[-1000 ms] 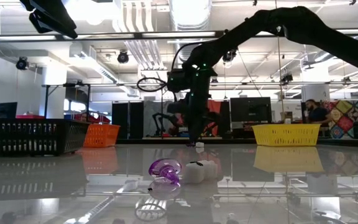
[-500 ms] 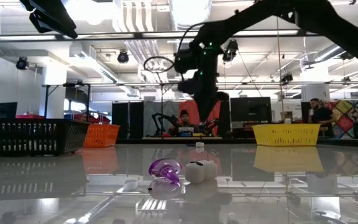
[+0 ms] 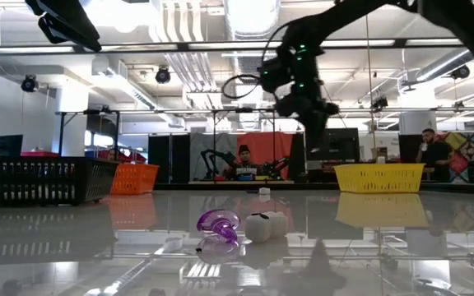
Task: Sort Halloween decoration
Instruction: Put the purple witch hat toy into the yellow bin
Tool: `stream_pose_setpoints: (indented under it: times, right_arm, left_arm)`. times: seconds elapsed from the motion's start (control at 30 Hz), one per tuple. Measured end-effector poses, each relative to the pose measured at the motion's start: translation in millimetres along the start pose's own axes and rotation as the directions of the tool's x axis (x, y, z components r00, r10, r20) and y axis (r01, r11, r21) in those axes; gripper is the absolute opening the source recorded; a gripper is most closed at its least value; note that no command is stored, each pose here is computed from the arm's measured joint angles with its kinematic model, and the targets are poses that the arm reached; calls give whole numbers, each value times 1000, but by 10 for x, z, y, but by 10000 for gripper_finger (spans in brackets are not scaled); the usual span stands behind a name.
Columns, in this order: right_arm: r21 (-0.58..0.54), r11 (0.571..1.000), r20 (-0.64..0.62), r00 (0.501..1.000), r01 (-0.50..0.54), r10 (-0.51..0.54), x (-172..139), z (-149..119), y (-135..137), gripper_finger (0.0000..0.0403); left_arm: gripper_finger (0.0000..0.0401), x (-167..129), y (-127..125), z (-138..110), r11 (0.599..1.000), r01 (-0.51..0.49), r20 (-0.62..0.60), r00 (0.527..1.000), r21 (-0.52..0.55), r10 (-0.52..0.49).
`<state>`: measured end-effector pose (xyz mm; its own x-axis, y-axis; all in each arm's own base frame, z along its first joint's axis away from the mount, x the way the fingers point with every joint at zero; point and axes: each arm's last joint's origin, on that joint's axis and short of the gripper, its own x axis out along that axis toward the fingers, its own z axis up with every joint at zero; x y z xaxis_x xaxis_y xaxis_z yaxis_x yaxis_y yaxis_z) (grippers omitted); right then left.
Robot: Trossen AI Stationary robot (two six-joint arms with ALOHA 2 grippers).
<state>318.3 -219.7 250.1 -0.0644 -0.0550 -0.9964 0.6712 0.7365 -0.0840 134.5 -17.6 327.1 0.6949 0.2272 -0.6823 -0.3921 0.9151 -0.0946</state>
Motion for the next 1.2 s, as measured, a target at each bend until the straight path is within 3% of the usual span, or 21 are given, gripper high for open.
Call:
stream_pose_setpoints:
  times: [0.33, 0.57, 0.87, 1.2]
  right_arm:
    - [117, 993, -4, 1000, -3, 3, 14, -566, -386, 9]
    - [180, 984, -43, 999, 1, 6, 219, -813, -561, 9]
    - [143, 990, -103, 995, 4, 10, 475, -930, -585, 9]
    - [122, 992, -79, 997, 3, 7, 526, -893, -583, 9]
  left_arm:
    - [130, 0, 0, 1, 1000, 0, 1, 1000, 0, 0]
    - [130, 0, -1, 2, 1000, 0, 3, 1000, -1, 0]
    - [130, 0, -1, 4, 999, 1, 4, 1000, -33, -1]
    - [130, 0, -1, 4, 994, 1, 4, 1000, -111, -1]
